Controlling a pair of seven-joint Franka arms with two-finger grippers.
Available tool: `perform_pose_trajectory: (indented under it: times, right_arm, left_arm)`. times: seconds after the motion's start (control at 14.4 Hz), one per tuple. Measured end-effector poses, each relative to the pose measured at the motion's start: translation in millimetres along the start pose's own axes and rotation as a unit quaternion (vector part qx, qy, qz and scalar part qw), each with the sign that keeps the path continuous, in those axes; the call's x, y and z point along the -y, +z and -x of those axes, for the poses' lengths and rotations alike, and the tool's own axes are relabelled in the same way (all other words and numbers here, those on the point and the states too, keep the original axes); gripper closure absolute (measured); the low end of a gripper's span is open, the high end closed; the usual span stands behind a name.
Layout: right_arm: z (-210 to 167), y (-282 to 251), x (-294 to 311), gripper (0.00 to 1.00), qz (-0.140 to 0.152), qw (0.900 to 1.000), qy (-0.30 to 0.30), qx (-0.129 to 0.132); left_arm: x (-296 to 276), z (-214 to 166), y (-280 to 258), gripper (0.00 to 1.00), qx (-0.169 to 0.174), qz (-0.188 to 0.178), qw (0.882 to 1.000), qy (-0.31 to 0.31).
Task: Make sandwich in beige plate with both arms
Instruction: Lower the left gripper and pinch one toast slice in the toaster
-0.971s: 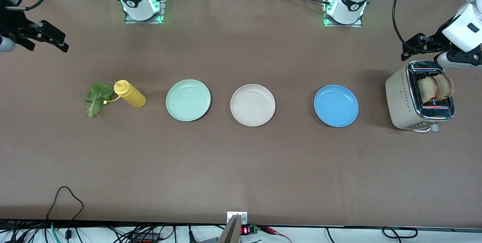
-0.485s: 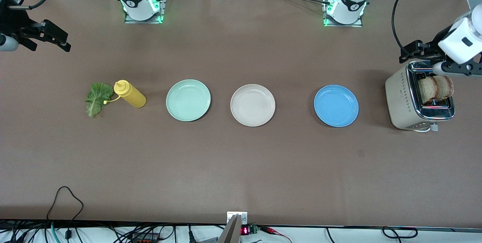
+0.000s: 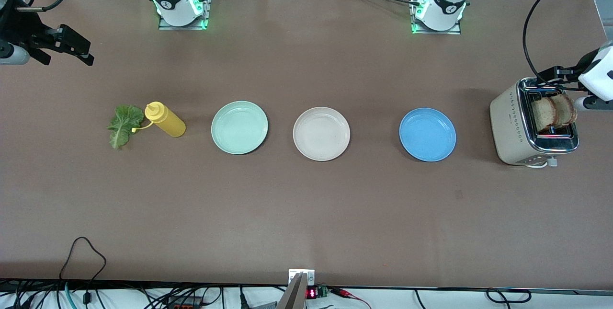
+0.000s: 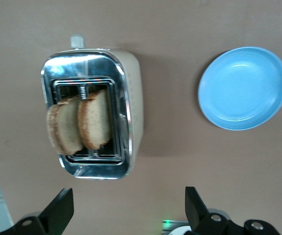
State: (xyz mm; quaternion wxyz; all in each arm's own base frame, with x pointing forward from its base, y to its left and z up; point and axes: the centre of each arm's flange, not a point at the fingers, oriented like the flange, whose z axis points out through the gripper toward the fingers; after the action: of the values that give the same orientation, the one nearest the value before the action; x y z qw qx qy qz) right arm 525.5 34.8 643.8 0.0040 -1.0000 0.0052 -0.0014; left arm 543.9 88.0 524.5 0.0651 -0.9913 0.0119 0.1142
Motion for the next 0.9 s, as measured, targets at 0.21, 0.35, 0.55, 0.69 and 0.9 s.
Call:
perform_pose_trajectory:
  times: [0.21,0.35,0.55,0.69,0.9]
  right_arm:
    - [0,0,0,0.00,0.000,1.000,0.000,0.000]
    - [0,0,0,0.00,0.000,1.000,0.000,0.000]
    - [0,0,1,0.00,0.000,1.000,-0.001,0.000]
    - [0,0,1,0.00,0.000,1.000,-0.001,0.000]
    - [0,0,1,0.00,0.000,1.000,-0.001,0.000]
  left_arm:
    - [33,-6,11,0.00,-0.015,0.001,1.000,0.026]
    - [55,-7,22,0.00,-0.016,0.005,0.999,0.030]
    - [67,-14,52,0.00,-0.014,0.017,0.999,0.031]
    - [72,-21,75,0.00,-0.022,0.025,0.999,0.040]
    - [84,-26,104,0.00,-0.027,0.033,0.998,0.053]
